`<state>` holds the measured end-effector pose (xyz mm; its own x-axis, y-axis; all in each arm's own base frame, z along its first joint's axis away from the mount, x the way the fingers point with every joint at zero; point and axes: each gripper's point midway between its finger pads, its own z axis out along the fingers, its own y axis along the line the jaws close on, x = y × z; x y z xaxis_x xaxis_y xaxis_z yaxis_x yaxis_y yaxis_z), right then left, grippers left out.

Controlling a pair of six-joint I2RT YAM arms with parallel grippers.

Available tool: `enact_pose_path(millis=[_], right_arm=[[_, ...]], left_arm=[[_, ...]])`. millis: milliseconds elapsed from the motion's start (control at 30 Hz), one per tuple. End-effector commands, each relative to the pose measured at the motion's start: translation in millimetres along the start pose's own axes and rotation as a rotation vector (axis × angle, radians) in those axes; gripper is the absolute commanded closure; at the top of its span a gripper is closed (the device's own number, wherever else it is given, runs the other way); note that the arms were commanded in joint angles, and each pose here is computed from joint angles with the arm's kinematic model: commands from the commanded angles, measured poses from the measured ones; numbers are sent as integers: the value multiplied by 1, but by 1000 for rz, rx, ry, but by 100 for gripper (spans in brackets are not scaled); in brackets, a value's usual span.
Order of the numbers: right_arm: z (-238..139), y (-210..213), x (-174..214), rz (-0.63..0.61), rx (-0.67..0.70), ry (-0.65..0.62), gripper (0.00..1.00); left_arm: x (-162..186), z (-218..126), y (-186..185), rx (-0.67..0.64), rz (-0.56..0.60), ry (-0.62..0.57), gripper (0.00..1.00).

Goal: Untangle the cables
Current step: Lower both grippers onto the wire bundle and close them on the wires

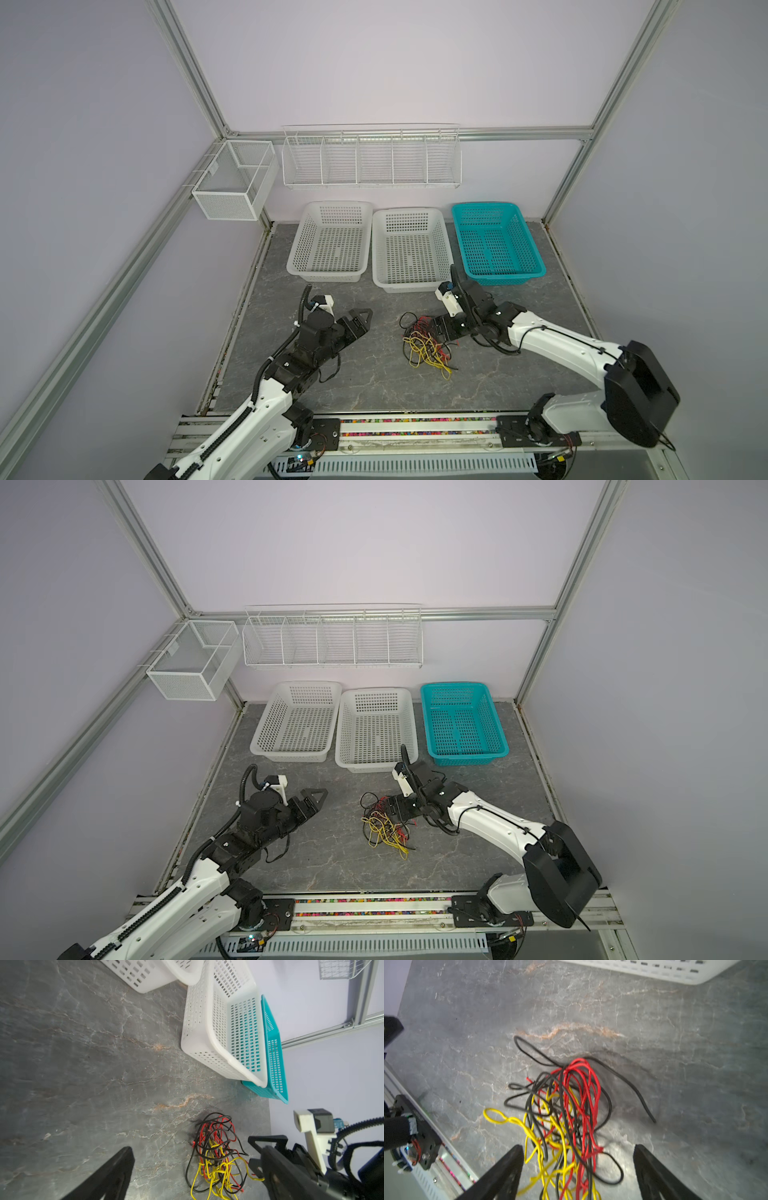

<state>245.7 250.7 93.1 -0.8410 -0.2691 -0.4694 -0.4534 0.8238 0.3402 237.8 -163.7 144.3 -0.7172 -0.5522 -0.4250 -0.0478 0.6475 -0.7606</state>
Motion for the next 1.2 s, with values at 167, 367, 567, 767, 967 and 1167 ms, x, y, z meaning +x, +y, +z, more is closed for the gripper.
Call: enact_pose_path(millis=[167, 367, 567, 767, 967, 1167], right_arm=[[41, 6, 6, -49, -78, 39, 31], [55, 15, 14, -57, -165, 48, 48], [46, 29, 9, -74, -249, -10, 76], [20, 53, -2, -111, -376, -116, 92], [-5, 67, -8, -144, -457, -209, 93], [-22, 82, -9, -176, -554, -260, 93]], left_arm=[[29, 8, 12, 34, -81, 84, 4], [47, 10, 1, 77, -97, 136, 4], [73, 18, -14, 147, -78, 211, 6], [88, 21, -15, 227, -104, 249, 15], [98, 18, -32, 304, -76, 291, 17], [104, 16, -42, 360, -78, 288, 21]])
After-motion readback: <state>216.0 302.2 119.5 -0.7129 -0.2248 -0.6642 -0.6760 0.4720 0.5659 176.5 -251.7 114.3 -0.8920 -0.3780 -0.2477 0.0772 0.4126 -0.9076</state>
